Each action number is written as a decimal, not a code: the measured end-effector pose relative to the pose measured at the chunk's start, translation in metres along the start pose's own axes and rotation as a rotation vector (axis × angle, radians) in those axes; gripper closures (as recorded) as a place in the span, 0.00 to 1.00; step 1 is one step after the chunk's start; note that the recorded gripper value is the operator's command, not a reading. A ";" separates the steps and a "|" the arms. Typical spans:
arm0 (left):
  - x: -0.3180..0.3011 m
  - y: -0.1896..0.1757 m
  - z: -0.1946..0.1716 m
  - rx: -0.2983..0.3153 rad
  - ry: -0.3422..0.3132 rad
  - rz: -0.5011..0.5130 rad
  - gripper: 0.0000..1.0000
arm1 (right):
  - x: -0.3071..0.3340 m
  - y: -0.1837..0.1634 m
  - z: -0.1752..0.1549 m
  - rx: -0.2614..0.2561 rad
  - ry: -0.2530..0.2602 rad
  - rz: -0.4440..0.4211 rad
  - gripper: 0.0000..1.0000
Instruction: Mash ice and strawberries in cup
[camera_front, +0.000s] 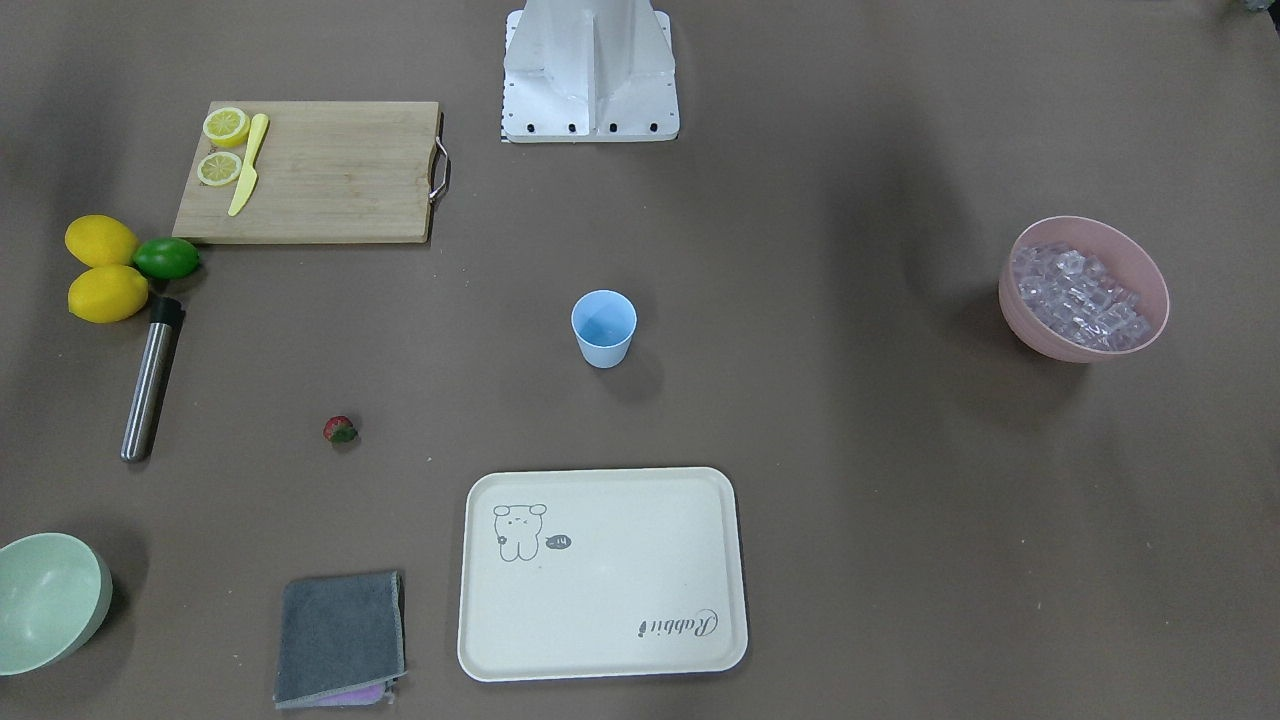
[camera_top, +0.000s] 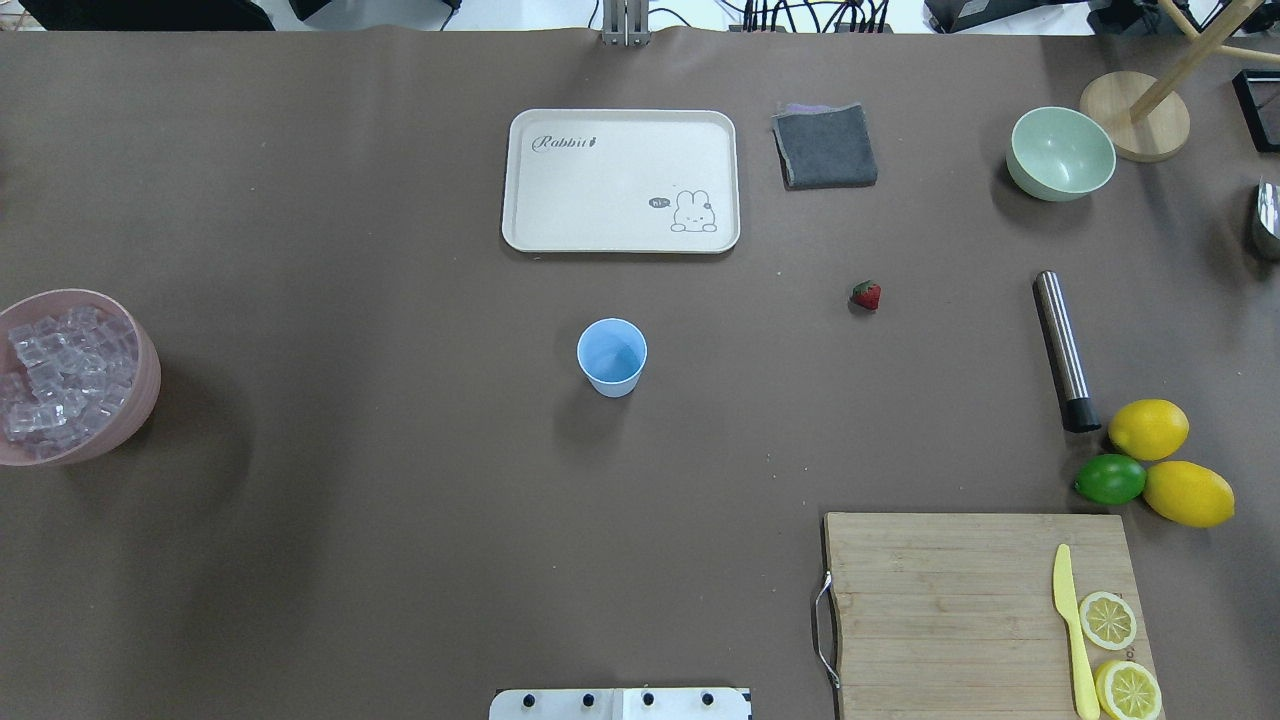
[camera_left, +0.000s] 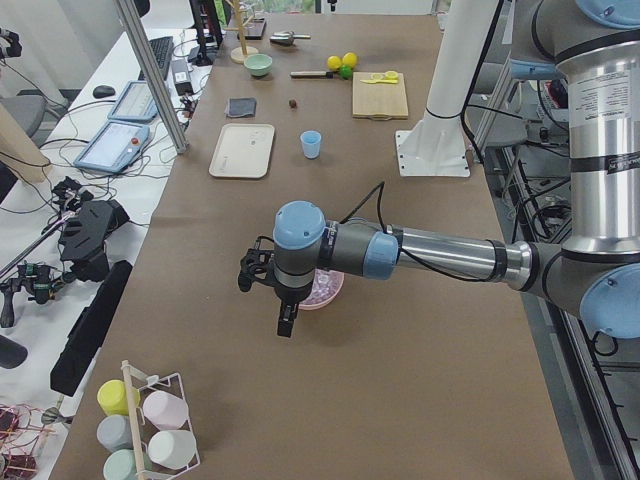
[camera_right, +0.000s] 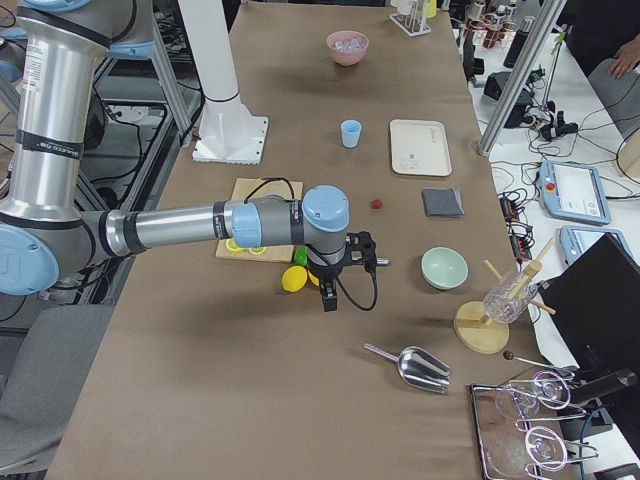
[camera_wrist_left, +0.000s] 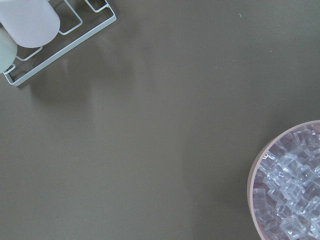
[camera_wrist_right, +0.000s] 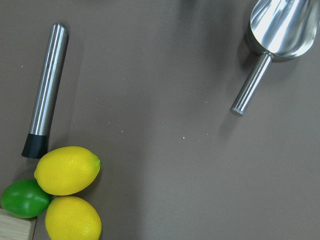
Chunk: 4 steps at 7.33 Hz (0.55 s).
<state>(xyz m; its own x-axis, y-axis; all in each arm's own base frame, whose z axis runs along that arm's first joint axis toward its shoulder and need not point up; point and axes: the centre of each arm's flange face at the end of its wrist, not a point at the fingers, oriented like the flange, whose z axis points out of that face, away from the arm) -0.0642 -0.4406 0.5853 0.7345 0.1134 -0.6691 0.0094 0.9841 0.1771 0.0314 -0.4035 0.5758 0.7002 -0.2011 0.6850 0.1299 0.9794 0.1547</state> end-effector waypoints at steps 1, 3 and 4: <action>0.000 0.000 0.000 0.000 0.000 0.000 0.02 | 0.000 0.000 0.000 0.000 0.000 0.000 0.00; 0.001 0.000 0.000 0.000 0.005 -0.001 0.02 | 0.000 0.000 0.000 0.001 0.000 0.000 0.00; 0.001 0.000 0.000 0.001 0.007 -0.002 0.02 | 0.000 -0.001 0.000 0.001 0.000 0.000 0.00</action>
<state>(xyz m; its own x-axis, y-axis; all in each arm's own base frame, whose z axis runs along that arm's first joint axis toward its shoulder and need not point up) -0.0634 -0.4405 0.5841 0.7295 0.1127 -0.6746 0.0112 0.9842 0.1765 0.0313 -0.4040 0.5754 0.7003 -0.2008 0.6851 0.1286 0.9794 0.1555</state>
